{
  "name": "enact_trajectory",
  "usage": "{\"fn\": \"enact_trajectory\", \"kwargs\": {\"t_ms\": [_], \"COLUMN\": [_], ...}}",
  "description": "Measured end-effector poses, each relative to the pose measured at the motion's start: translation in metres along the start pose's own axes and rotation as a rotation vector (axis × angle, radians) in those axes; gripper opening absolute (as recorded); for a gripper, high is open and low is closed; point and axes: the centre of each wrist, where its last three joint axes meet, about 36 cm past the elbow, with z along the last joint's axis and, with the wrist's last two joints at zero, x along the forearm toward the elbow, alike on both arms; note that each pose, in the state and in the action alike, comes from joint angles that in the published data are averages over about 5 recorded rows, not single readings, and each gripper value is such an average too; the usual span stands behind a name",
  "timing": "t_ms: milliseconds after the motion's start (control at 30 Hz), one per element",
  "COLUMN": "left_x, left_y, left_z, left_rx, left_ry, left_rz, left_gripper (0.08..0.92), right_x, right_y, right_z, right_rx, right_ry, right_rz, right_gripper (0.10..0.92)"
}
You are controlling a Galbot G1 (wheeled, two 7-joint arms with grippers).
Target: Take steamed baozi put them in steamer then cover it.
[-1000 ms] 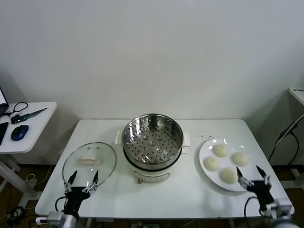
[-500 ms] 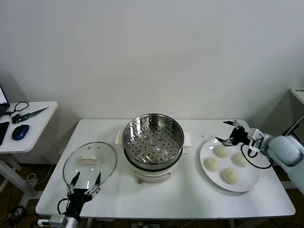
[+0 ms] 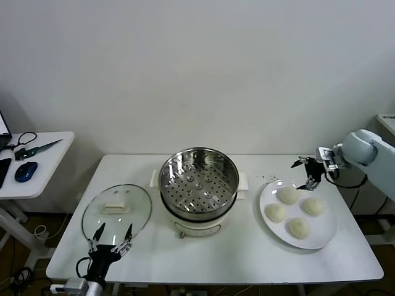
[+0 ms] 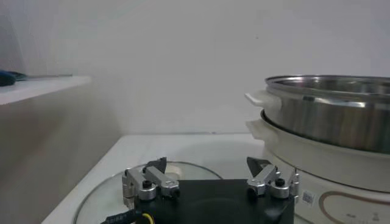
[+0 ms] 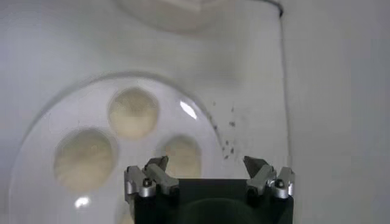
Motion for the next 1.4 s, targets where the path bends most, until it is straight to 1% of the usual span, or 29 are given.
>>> {"fn": "enact_trajectory", "kwargs": {"t_ms": [133, 267, 500, 933, 1033, 1200, 1400], "left_x": [0.001, 0.002, 0.004, 0.008, 0.008, 0.007, 0.008], "left_y": [0.001, 0.001, 0.002, 0.002, 0.002, 0.000, -0.001], "left_z": [0.001, 0.004, 0.007, 0.008, 0.008, 0.008, 0.009], "left_rx": [0.001, 0.002, 0.002, -0.002, -0.003, -0.003, -0.005], "left_ry": [0.003, 0.010, 0.018, 0.022, 0.023, 0.023, 0.024], "left_rz": [-0.003, -0.005, -0.008, -0.011, -0.010, -0.011, -0.012], "left_gripper": [0.823, 0.823, 0.823, 0.823, 0.823, 0.823, 0.823], "right_x": [-0.017, -0.038, -0.071, -0.107, -0.110, -0.111, -0.104], "right_y": [-0.003, -0.002, -0.004, -0.009, -0.010, -0.013, -0.017], "right_z": [0.003, 0.003, -0.005, -0.018, -0.020, -0.023, -0.026], "right_rx": [-0.011, -0.025, -0.036, -0.052, -0.053, -0.056, -0.048], "right_ry": [0.042, 0.062, 0.057, 0.064, 0.065, 0.060, 0.048], "right_rz": [-0.040, -0.073, -0.091, -0.102, -0.099, -0.094, -0.097], "right_gripper": [0.823, 0.823, 0.823, 0.820, 0.785, 0.689, 0.654]}}
